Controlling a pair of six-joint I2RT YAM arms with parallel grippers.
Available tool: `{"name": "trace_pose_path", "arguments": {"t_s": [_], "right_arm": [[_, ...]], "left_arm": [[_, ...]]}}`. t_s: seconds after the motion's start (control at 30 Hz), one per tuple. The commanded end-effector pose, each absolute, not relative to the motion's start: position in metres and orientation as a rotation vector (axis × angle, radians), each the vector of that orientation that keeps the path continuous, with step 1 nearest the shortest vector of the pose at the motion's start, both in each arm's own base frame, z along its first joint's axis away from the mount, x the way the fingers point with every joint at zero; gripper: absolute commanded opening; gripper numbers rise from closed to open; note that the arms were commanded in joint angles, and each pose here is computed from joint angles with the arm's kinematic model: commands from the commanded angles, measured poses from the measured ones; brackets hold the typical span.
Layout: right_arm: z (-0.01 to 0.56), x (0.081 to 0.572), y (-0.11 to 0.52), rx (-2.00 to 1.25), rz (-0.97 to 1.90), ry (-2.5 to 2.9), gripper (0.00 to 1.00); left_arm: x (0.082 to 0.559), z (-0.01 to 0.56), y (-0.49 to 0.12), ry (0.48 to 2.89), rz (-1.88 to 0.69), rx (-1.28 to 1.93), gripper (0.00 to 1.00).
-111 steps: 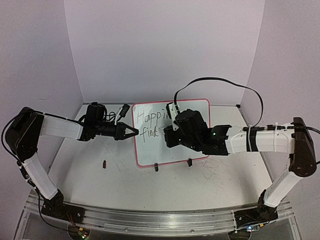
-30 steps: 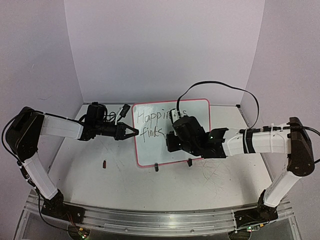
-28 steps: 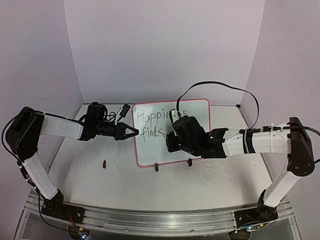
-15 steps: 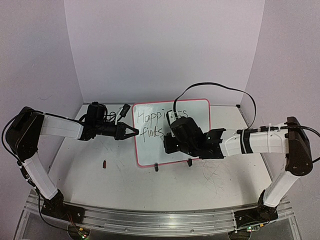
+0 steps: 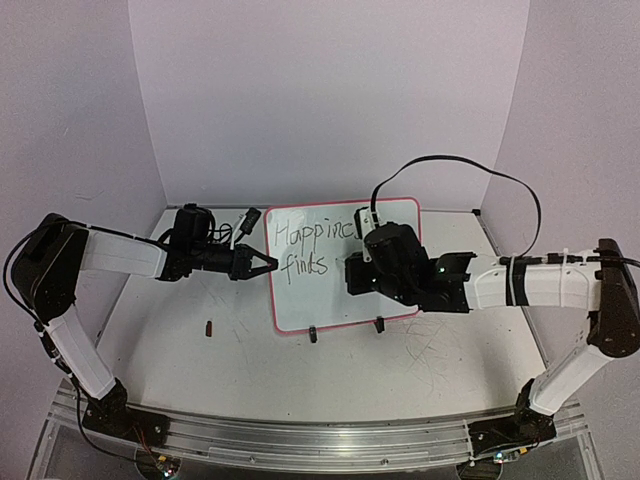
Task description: Write a sentence on the whiteboard
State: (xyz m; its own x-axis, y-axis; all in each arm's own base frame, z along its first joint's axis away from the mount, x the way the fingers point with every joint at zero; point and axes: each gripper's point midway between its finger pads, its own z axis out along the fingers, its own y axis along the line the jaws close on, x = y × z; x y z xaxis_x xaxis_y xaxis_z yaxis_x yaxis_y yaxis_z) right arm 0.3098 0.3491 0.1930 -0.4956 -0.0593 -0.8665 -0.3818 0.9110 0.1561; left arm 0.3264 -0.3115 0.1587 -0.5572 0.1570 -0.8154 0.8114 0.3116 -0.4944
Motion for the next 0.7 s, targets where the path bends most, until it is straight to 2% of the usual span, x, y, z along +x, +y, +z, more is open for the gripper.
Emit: {"name": "trace_pose_path", "arguments": {"t_s": [0.0,0.67], "right_arm": [[0.207,0.32,0.339,-0.258,0.402,2.026,0.0],[0.209,0.33,0.357,-0.294,0.416,2.009,0.0]], "left_arm": [[0.34,0.135,-0.306,2.003,-1.115,0.832,0.0],[0.341,0.133,-0.307,2.009,-1.113,0.834,0.0]]}}
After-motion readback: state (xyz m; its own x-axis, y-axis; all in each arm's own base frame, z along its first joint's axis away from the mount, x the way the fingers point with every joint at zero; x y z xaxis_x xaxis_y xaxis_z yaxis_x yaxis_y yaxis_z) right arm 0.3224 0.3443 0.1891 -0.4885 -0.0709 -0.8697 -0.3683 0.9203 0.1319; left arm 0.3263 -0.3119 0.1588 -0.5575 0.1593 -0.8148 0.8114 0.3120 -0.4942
